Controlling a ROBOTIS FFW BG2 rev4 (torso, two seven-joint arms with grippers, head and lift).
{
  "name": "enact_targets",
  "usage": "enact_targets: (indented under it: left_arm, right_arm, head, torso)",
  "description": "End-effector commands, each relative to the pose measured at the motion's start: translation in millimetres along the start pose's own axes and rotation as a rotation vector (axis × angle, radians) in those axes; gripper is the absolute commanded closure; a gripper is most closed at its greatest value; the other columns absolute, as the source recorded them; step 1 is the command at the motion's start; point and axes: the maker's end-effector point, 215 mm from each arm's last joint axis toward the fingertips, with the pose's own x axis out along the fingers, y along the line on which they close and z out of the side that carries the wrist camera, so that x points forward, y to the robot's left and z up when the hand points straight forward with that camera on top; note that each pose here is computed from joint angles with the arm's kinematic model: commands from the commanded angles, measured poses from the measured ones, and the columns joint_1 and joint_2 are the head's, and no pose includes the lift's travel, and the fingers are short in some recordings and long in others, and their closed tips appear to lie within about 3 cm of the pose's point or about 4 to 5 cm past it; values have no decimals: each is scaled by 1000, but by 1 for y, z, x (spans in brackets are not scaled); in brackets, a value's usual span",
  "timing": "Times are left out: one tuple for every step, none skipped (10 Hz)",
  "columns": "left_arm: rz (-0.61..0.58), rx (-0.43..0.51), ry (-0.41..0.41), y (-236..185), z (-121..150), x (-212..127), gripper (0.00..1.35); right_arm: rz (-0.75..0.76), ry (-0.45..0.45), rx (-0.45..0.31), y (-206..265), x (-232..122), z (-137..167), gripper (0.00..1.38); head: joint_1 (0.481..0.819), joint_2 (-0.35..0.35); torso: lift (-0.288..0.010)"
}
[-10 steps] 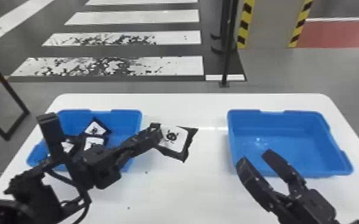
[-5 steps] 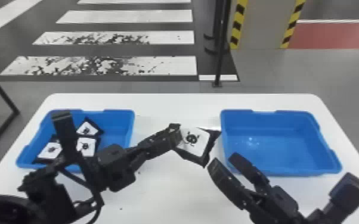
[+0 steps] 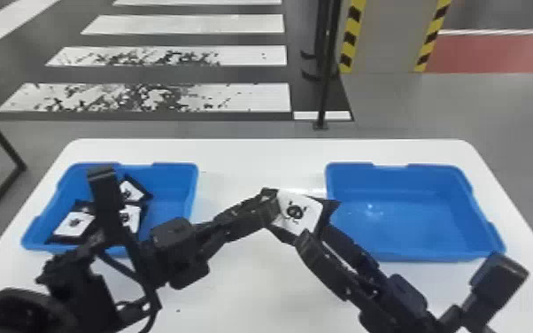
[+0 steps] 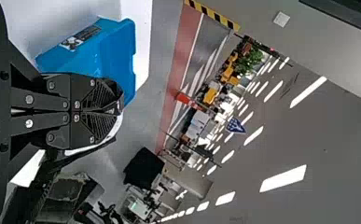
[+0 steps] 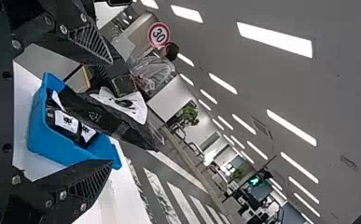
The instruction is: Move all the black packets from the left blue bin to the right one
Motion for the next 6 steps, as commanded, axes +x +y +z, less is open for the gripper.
enact_targets:
  left_arm:
    - [-12, -11, 6, -4, -4, 2, 1164]
    - [-23, -23, 11, -6, -7, 6, 1164]
    - [-29, -27, 14, -8, -9, 7, 1164]
    - [-29, -24, 10, -8, -8, 7, 1164]
    - [-25, -25, 4, -7, -8, 6, 1164]
    - [-28, -30, -18, -7, -4, 6, 1142]
  right_arm:
    - [10, -3, 30, 1, 3, -3, 693]
    - [10, 5, 36, 0, 4, -5, 996]
    - [10, 5, 47, -1, 3, -7, 1263]
    - [9, -2, 43, -1, 2, -5, 1279]
    - [9, -9, 41, -1, 2, -3, 1279]
    - [11, -15, 36, -1, 3, -1, 1279]
  head:
    - [695, 26]
    - [695, 24]
    - [695, 22]
    - [695, 17]
    - [695, 14]
    - [695, 13]
  torso:
    - [-140]
    - [-140]
    - [-140]
    - [-140]
    - [-140]
    - [-140]
